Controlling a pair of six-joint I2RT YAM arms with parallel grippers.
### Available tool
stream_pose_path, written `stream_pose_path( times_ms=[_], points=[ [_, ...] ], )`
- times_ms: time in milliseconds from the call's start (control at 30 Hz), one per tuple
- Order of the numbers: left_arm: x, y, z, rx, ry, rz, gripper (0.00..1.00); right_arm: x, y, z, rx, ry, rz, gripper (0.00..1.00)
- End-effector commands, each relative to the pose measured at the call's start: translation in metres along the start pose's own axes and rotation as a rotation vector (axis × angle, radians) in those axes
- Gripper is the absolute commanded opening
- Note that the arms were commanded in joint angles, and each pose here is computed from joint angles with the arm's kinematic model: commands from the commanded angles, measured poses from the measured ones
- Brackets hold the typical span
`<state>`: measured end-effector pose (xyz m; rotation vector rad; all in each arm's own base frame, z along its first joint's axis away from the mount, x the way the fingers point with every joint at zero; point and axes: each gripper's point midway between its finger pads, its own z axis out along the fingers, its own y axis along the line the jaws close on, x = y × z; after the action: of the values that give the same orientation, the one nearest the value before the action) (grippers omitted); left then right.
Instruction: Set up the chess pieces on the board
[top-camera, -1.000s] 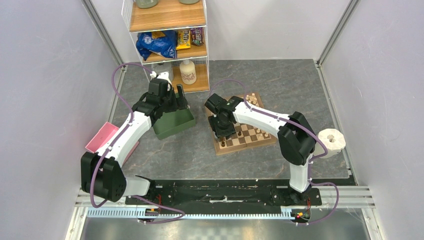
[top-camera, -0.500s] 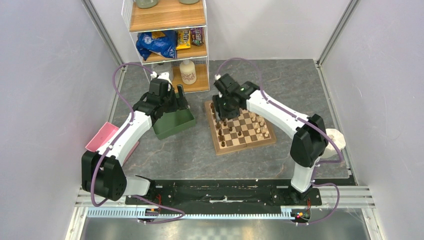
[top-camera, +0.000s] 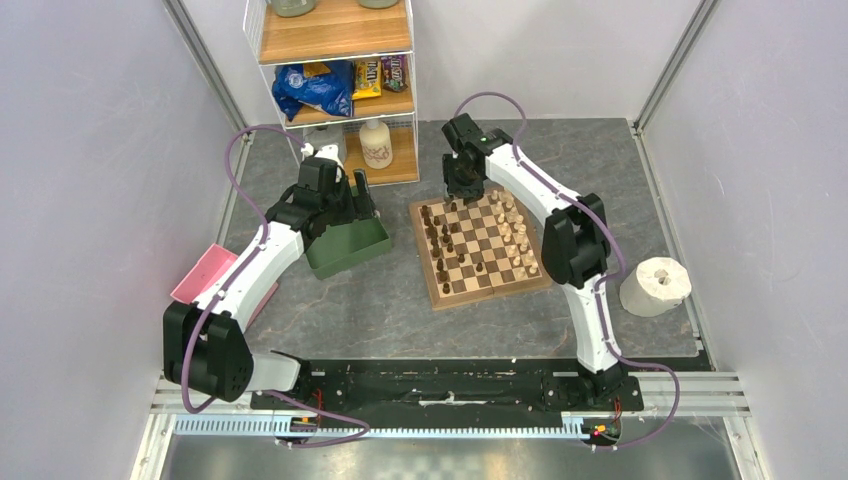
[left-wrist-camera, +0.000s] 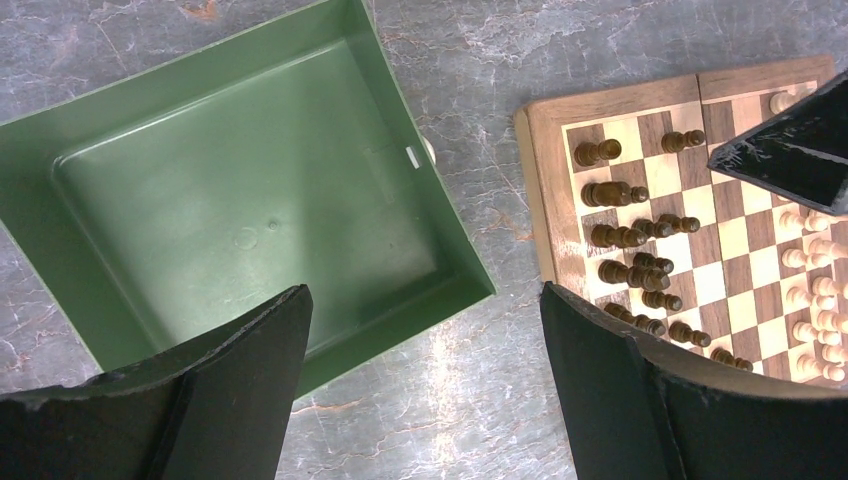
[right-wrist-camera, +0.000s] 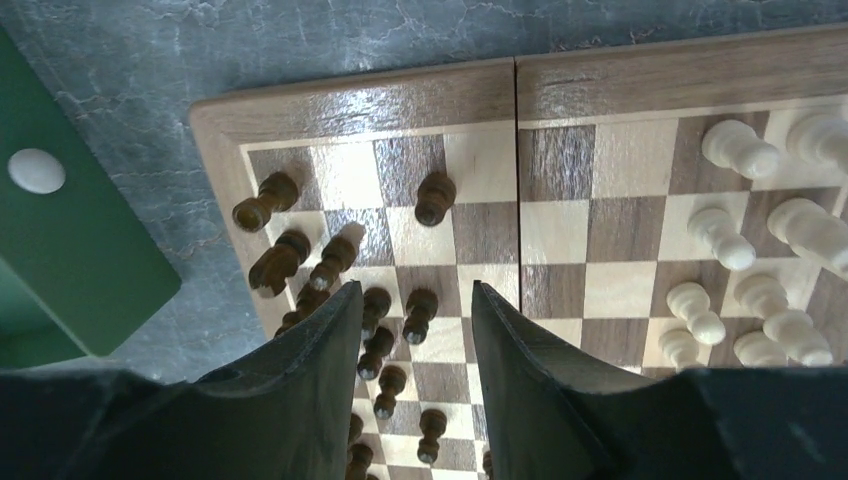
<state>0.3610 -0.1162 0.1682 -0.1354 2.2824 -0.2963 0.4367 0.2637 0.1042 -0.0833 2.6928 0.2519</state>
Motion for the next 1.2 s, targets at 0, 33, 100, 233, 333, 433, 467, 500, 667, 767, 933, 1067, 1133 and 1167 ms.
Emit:
stream_pose_path(
  times_ms=[0, 33, 100, 233, 333, 433, 467, 500, 667, 767, 933, 1067, 1133, 1167],
  points=[
    [-0.013, 0.001, -0.001, -0.013, -0.043, -0.014, 0.91, -0.018, -0.004, 0.001, 0.018, -0.03, -0.013, 0.51],
    [-0.013, 0.001, -0.001, -0.012, -0.043, -0.014, 0.91, -0.019, -0.005, 0.004, 0.022, -0.027, -0.014, 0.5],
    [-0.013, 0.001, -0.001, -0.013, -0.041, -0.014, 0.91, -0.017, -0.005, 0.012, 0.018, -0.012, -0.02, 0.47],
    [-0.012, 0.002, 0.0, -0.015, -0.039, -0.014, 0.91, -0.016, -0.007, 0.022, 0.033, -0.005, -0.027, 0.46],
    [-0.012, 0.002, 0.0, -0.017, -0.04, -0.015, 0.91, -0.017, -0.008, 0.027, 0.034, -0.003, -0.037, 0.45],
    [-0.011, 0.003, 0.001, -0.023, -0.037, -0.013, 0.91, -0.018, -0.006, 0.031, 0.028, -0.004, -0.043, 0.42],
    [-0.01, 0.003, 0.001, -0.023, -0.036, -0.011, 0.91, -0.018, -0.006, 0.032, 0.03, -0.004, -0.046, 0.41],
    [-0.01, 0.003, 0.002, -0.024, -0.035, -0.01, 0.91, -0.019, -0.007, 0.033, 0.029, -0.005, -0.047, 0.39],
    [-0.011, 0.005, 0.003, -0.035, -0.032, -0.001, 0.91, -0.021, -0.007, 0.036, 0.032, -0.007, -0.058, 0.29],
    [-0.012, 0.005, 0.003, -0.037, -0.026, 0.006, 0.91, -0.022, -0.004, 0.037, 0.019, -0.011, -0.066, 0.18],
    [-0.012, 0.006, 0.005, -0.042, -0.024, 0.008, 0.91, -0.026, 0.01, 0.033, -0.04, -0.02, -0.056, 0.13],
    [-0.01, 0.007, 0.006, -0.046, -0.019, 0.009, 0.91, -0.026, 0.023, 0.034, -0.074, -0.02, -0.063, 0.13],
    [-0.01, 0.007, 0.006, -0.046, -0.019, 0.008, 0.91, -0.024, 0.03, 0.036, -0.088, -0.016, -0.069, 0.13],
    [-0.011, 0.007, 0.006, -0.046, -0.019, 0.009, 0.91, -0.024, 0.033, 0.036, -0.091, -0.016, -0.075, 0.13]
  ],
)
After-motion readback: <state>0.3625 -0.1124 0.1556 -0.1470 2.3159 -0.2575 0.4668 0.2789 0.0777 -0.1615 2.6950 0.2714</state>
